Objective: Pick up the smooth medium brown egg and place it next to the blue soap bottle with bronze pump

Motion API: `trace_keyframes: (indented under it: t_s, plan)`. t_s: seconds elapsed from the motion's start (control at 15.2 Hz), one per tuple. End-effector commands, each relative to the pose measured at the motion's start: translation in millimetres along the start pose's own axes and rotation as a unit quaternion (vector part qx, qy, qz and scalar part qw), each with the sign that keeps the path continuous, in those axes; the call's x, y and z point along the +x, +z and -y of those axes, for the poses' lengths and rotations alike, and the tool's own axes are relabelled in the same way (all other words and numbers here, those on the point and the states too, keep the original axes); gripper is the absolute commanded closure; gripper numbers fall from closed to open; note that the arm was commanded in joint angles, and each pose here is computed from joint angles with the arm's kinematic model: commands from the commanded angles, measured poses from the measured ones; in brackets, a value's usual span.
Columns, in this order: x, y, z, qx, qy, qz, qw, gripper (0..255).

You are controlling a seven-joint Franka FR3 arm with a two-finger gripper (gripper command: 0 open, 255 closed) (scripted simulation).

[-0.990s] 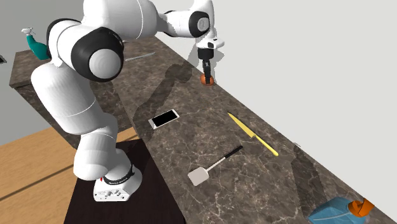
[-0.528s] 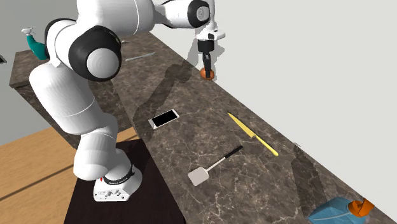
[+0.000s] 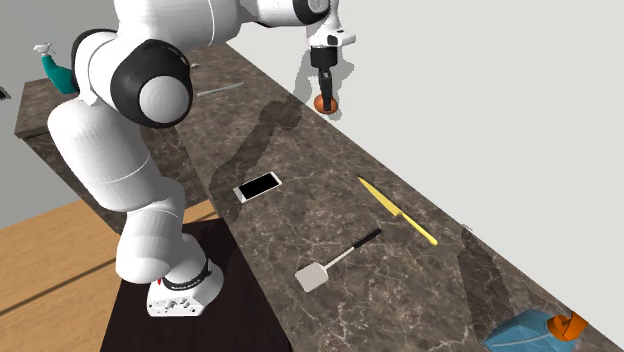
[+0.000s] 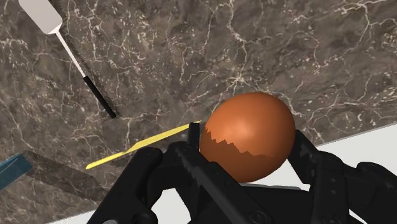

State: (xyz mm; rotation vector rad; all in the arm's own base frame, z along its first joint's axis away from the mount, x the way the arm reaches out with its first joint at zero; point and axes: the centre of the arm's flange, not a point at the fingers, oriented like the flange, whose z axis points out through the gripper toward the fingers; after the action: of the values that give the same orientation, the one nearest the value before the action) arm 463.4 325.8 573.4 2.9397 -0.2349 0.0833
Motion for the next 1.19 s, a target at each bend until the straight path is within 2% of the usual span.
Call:
trace_keyframes:
  t_s: [0.0, 0.53, 1.12]
  plan:
    - [1, -11, -2, 0.0, 0.0, 0.0, 1.0, 255]
    - [4, -52, -10, 0.0, 0.0, 0.0, 1.0, 255]
    - [38, -28, -121, 0.0, 0.0, 0.0, 1.0, 255]
